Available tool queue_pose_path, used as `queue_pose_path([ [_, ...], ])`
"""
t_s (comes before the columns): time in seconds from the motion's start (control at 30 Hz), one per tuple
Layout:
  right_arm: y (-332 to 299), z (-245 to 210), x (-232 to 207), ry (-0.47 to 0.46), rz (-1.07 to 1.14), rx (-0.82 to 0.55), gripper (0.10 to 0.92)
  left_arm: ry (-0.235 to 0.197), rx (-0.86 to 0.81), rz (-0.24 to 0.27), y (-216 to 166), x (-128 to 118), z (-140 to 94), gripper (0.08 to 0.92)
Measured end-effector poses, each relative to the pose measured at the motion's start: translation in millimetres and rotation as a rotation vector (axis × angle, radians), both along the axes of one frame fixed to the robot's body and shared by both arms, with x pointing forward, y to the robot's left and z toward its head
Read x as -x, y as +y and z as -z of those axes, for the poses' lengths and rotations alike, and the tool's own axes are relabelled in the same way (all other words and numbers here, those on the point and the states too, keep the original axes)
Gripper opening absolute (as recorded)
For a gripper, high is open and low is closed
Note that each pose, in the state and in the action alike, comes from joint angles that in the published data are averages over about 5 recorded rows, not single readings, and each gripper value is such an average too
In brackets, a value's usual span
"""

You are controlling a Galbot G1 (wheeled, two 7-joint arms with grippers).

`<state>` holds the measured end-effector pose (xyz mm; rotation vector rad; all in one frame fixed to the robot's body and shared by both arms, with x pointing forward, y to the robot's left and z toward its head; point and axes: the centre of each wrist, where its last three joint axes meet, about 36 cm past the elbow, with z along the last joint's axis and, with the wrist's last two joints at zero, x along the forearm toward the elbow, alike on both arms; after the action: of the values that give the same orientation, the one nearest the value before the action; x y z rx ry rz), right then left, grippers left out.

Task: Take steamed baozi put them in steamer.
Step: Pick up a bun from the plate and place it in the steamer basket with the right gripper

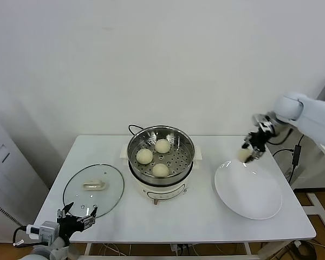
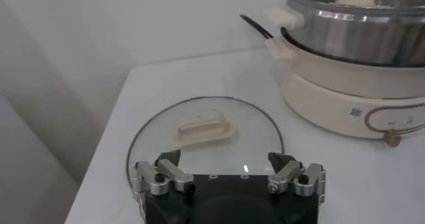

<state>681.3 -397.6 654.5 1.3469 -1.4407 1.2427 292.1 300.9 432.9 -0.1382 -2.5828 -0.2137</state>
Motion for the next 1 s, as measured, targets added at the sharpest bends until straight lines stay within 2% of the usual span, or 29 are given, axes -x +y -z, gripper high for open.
queue_pose_path([
  [0.43,109,-46,-22,0.047,0.065,-0.084,0.484,-0.003,-0.004,0.004,1,0,0,0.823],
  [1.0,228,-34,-32,0.051,0.074,-0.043,0.484,0.000,-0.003,0.004,2,0,4,0.823],
])
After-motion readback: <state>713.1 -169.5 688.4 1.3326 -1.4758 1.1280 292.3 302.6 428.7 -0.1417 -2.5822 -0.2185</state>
